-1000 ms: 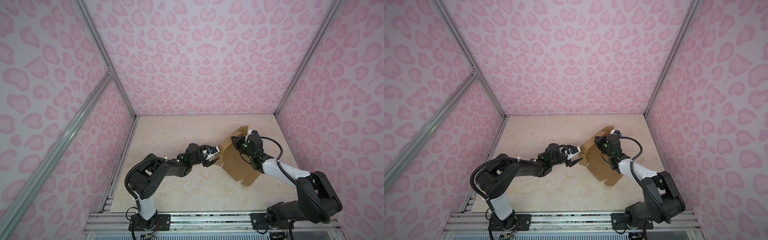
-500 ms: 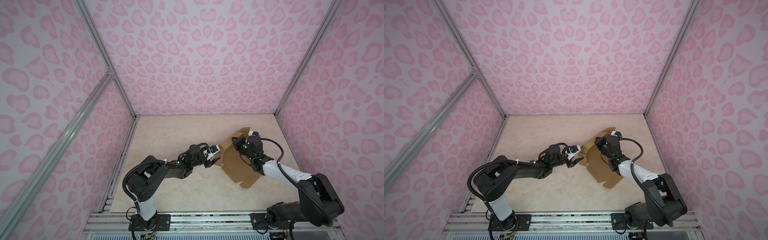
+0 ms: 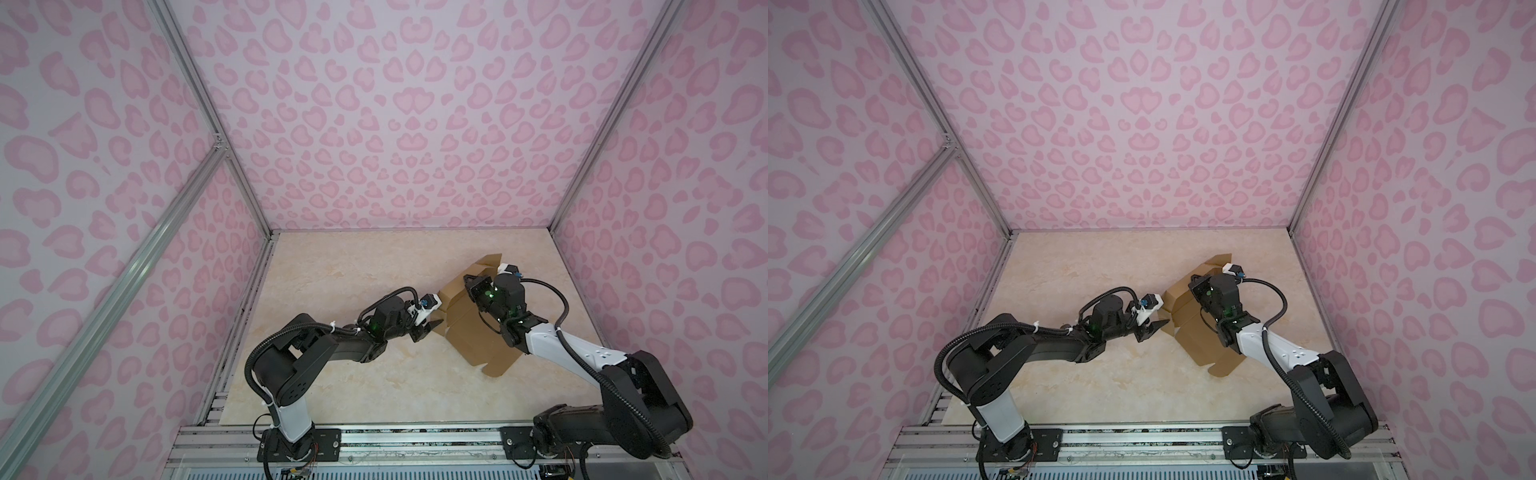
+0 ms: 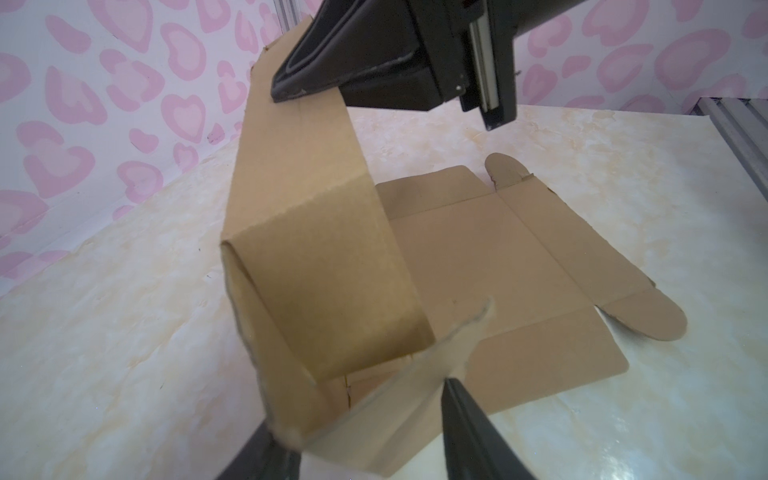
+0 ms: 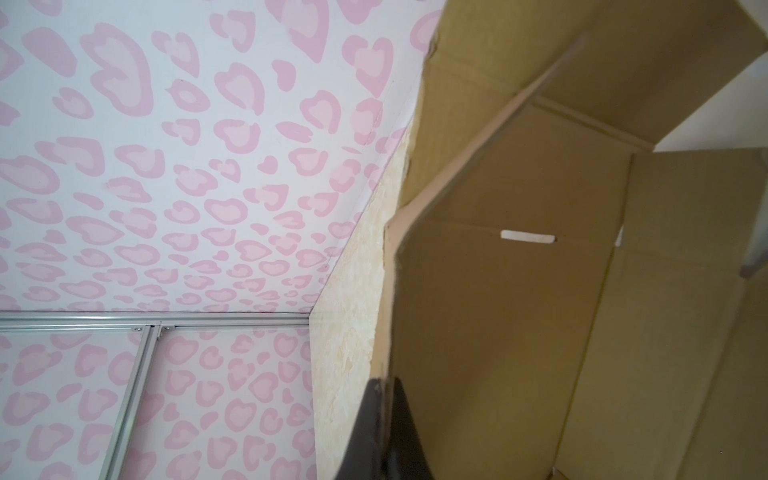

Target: Fold the paper box

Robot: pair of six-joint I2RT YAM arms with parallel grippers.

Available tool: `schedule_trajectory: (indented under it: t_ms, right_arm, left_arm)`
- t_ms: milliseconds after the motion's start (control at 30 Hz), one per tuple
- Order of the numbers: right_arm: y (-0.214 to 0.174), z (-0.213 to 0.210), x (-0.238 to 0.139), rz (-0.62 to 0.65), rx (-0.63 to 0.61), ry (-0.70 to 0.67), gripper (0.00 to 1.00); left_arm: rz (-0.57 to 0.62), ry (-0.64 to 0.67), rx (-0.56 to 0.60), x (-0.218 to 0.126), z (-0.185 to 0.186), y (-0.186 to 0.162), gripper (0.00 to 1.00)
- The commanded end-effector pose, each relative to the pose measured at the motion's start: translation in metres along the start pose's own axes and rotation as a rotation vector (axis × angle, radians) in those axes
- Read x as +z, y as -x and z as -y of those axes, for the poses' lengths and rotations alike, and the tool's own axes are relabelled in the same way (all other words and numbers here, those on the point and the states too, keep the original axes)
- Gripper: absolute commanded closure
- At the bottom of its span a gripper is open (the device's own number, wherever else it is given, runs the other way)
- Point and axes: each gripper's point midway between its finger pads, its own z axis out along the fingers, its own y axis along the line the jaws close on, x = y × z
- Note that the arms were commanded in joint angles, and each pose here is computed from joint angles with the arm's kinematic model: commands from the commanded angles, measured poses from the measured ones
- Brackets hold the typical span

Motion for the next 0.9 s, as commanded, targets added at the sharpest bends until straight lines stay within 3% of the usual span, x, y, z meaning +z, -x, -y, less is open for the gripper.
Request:
schedule_trajectory:
  t_ms: [0, 300, 867]
  right_arm:
    - [0.003, 0.003, -0.001, 0.031, 0.001, -0.012, 1.0]
    - [0.0, 0.004, -0.005, 0.045, 0.005, -0.005, 1.0]
    - [-0.007, 0.003, -0.02, 0.092, 0.024, -0.01, 1.0]
  left_arm:
    - [0.067, -0.016, -0.003, -0.002, 0.007, 0.019, 0.46]
    - [0.08, -0.036, -0.045, 0.0, 0.019, 0.019, 0.49]
    - [0.108, 0.014, -0.154, 0.01, 0.009, 0.025, 0.54]
